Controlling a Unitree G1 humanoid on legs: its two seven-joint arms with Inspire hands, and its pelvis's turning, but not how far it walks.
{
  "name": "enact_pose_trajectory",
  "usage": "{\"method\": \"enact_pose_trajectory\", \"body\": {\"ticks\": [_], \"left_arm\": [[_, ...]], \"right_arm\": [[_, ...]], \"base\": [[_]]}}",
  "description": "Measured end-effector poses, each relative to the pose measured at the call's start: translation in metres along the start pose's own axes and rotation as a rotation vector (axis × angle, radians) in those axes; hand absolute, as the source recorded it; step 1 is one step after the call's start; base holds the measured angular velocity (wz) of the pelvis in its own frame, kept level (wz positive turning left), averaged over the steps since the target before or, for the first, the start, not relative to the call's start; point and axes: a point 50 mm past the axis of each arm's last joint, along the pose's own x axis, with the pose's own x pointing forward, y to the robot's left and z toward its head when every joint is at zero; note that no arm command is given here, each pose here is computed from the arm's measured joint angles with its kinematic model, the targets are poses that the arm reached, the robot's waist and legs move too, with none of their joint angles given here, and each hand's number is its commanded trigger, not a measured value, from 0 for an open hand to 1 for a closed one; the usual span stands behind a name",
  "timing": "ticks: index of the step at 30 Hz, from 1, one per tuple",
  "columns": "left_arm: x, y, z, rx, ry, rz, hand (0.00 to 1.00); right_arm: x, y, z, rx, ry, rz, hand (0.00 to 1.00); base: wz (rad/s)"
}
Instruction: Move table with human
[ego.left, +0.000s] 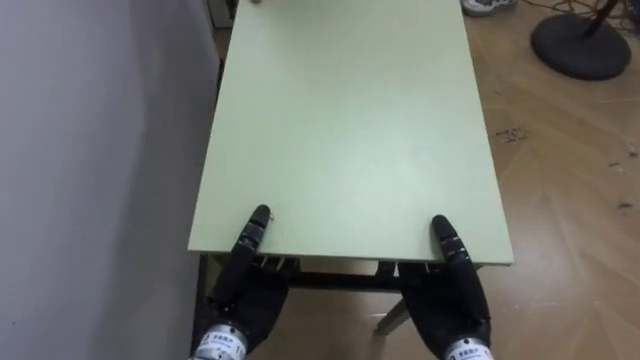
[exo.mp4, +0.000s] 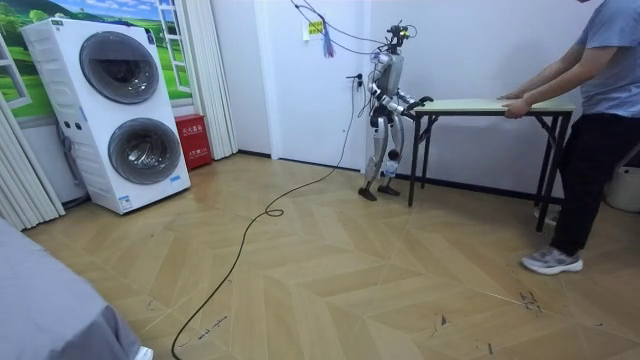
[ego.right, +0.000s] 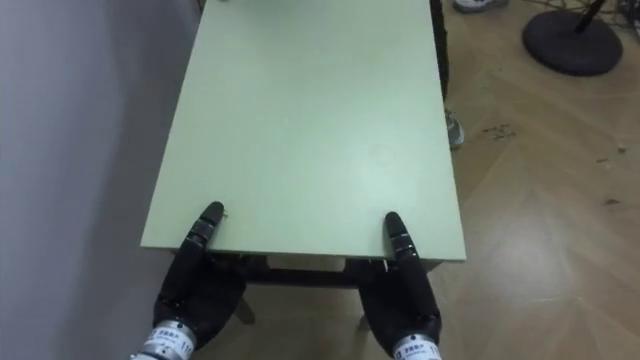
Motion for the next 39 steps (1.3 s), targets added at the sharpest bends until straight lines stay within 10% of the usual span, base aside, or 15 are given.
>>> {"method": "enact_pose_trajectory", "body": {"ticks": [30,31,32,33,34,36,39], "left_arm": [[-0.008,0.046,-0.016,0.012,0.051,0.144,0.98],[-0.008,0.046,-0.016,0.013,0.051,0.144,0.88],[-0.008,0.047,-0.016,0.013,0.052,0.142,0.81],[-0.009,0.049,-0.015,0.014,0.052,0.142,0.67],[-0.009,0.050,-0.015,0.014,0.053,0.142,0.62],[-0.010,0.053,-0.015,0.048,0.067,0.138,0.00],[-0.012,0.058,-0.011,0.230,0.110,0.124,0.00]], "right_arm": [[-0.006,-0.027,-0.011,-0.062,0.081,-0.150,1.00],[-0.006,-0.028,-0.011,-0.062,0.081,-0.151,0.94],[-0.006,-0.029,-0.012,-0.061,0.083,-0.149,0.33],[-0.006,-0.029,-0.013,-0.060,0.086,-0.150,0.00],[-0.006,-0.030,-0.013,-0.058,0.087,-0.153,0.00],[-0.007,-0.032,-0.014,-0.058,0.089,-0.153,0.00],[-0.008,-0.034,-0.014,-0.073,0.105,-0.158,0.00]], "base": [[0.03],[0.00],[0.00],[0.00],[-0.03],[-0.03],[-0.02]]}}
